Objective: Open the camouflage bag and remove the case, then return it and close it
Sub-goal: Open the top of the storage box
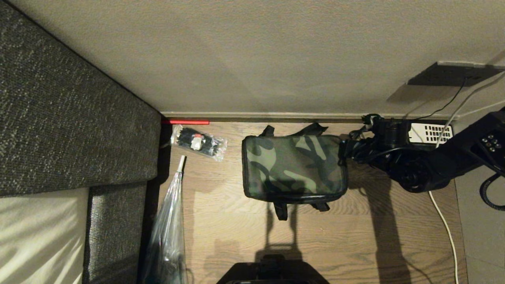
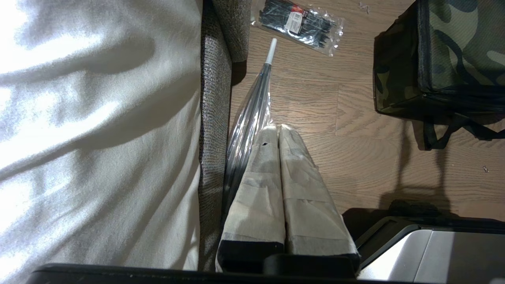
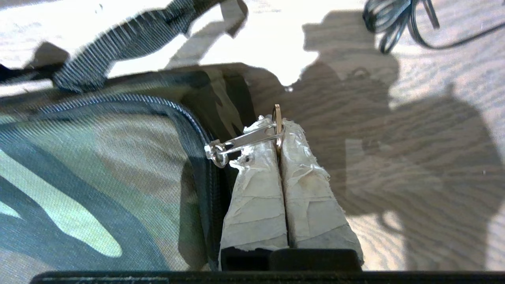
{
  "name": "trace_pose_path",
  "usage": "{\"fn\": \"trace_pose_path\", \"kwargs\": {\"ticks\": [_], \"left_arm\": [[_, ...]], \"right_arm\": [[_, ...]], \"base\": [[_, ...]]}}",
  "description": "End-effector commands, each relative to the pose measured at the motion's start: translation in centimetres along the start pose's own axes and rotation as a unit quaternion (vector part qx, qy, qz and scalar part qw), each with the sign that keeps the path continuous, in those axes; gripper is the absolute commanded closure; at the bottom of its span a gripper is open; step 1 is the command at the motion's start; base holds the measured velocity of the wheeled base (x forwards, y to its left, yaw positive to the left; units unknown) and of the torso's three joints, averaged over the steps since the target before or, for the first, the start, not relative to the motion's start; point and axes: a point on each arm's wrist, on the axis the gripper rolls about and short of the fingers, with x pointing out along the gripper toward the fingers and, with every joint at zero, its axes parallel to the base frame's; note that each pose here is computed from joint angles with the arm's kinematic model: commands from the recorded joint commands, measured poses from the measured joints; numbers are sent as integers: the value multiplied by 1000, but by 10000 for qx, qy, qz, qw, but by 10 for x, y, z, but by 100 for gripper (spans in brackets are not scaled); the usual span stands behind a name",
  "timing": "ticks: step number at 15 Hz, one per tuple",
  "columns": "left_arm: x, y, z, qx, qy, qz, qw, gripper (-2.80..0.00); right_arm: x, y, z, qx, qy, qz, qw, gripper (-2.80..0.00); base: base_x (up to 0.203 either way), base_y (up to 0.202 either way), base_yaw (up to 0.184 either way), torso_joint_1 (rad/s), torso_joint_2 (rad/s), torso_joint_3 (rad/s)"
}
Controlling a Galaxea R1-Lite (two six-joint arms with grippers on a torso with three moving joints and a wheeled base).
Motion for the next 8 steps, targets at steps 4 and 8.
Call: {"fn": "trace_pose_path", "kwargs": {"ticks": [4,8], "left_arm": [[0,0,0,-2,0,3,10000,0],[0,0,0,-2,0,3,10000,0]], "right_arm": [[2,1,3,20,-142,25,9999,0],[3,4,11,14,-469,236,9986,0]], "base": [[0,0,0,0,0,0],[0,0,0,0,0,0]]}}
